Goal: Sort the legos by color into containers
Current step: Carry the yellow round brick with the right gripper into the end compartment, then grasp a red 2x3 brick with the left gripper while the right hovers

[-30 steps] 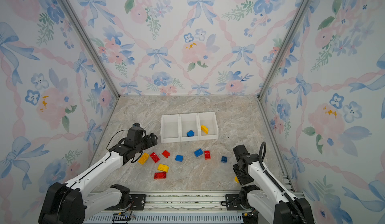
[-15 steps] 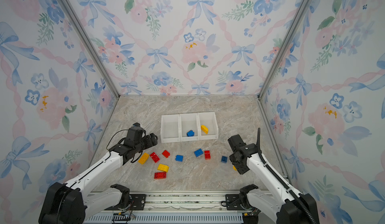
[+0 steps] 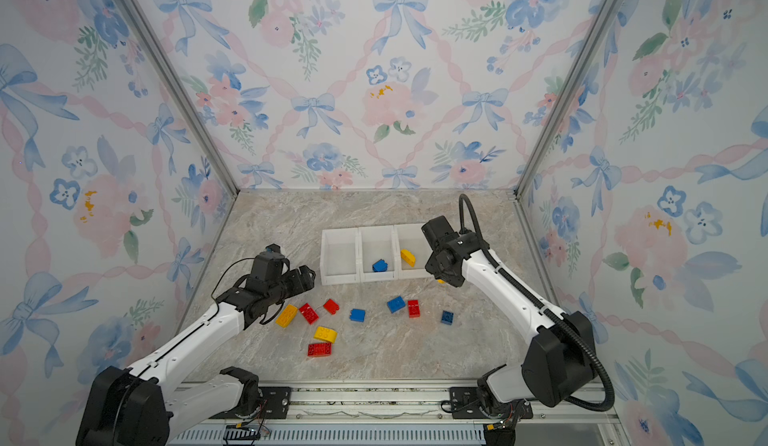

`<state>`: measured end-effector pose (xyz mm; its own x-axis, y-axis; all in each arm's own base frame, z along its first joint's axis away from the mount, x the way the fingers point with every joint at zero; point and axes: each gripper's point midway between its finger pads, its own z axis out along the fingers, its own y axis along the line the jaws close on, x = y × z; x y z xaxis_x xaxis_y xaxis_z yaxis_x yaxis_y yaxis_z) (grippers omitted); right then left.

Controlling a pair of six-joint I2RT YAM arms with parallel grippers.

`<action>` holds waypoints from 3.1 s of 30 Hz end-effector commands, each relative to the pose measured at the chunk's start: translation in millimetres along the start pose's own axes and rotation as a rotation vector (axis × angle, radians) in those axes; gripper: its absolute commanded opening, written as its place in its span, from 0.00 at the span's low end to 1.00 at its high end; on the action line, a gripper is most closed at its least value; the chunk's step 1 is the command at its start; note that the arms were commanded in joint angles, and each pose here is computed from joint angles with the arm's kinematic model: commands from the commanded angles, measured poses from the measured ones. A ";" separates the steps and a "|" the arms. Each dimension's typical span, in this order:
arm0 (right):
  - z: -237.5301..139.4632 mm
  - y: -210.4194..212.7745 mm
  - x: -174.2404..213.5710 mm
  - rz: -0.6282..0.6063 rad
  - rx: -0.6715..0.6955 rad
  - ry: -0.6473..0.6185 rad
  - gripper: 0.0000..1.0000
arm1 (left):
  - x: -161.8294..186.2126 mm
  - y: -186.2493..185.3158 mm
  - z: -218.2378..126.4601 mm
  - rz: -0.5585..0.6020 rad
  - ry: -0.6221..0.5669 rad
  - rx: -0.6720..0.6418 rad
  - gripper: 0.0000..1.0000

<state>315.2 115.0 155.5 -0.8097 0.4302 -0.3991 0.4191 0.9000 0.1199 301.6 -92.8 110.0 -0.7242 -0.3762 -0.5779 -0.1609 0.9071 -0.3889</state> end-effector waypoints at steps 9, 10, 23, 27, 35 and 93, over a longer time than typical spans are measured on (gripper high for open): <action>48.0 91.1 -33.3 -0.397 -0.090 0.040 0.32 | -10.5 -3.6 -2.7 0.012 -0.029 0.012 0.89; 54.0 93.5 -34.1 -0.408 -0.090 0.048 0.32 | -9.7 -3.5 -2.4 0.018 -0.026 0.013 0.89; 115.7 102.7 -39.1 -0.523 -0.031 0.116 0.33 | -4.6 1.3 -10.6 -0.016 -0.048 0.024 0.89; 122.1 98.7 -44.1 -0.527 -0.014 0.120 0.33 | -1.7 3.2 -12.7 -0.017 -0.050 0.028 0.89; 124.5 89.1 -54.0 -0.540 0.011 0.114 0.38 | -1.0 2.7 -15.0 -0.023 -0.055 0.037 0.89; 32.2 59.8 -14.3 -0.493 -0.125 0.128 0.75 | 71.5 16.7 -9.6 -0.095 0.247 -0.202 0.75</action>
<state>376.6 165.7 134.1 -0.9394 -0.0436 -0.3400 -0.0630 0.9969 0.0463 240.9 -102.5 68.6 -0.8433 -0.3982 -0.3610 -0.3093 0.9088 -0.2799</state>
